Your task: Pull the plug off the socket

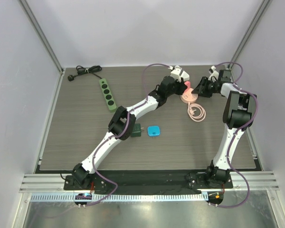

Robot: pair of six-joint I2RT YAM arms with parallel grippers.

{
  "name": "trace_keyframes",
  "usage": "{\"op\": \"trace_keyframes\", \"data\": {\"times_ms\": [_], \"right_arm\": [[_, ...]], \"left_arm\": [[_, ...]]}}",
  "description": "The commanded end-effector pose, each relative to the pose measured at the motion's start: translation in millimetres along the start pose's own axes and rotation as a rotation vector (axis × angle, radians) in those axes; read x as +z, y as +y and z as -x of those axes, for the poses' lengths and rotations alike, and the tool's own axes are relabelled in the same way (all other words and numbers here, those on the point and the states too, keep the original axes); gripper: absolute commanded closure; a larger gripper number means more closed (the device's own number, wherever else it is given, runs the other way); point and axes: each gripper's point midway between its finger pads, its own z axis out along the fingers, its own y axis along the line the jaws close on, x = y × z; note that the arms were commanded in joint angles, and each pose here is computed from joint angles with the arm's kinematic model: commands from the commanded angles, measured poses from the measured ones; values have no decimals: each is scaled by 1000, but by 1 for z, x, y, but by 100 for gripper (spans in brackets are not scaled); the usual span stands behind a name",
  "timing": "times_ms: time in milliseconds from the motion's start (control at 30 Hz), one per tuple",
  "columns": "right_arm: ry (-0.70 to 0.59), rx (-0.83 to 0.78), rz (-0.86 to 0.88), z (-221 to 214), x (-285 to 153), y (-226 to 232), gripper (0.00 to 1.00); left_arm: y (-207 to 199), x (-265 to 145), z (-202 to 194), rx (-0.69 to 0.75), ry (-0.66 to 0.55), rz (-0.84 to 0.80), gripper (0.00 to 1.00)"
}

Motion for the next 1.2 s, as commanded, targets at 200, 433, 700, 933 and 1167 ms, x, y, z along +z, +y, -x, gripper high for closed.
{"op": "trace_keyframes", "data": {"times_ms": [200,433,700,933,1167], "right_arm": [[104,49,-106,-33,9,-22,50],[9,18,-121,0,-5,-5,42],[-97,-76,-183,36,-39,20,35],[-63,-144,-197,26,-45,21,30],[22,-161,-196,3,-34,11,29]], "left_arm": [[-43,-5,63,-139,-141,-88,100],[-51,-12,53,-69,-103,-54,100],[-29,-16,40,-108,-50,72,100],[-33,-16,47,-99,-65,62,100],[-36,-16,54,-99,-85,52,100]]}}
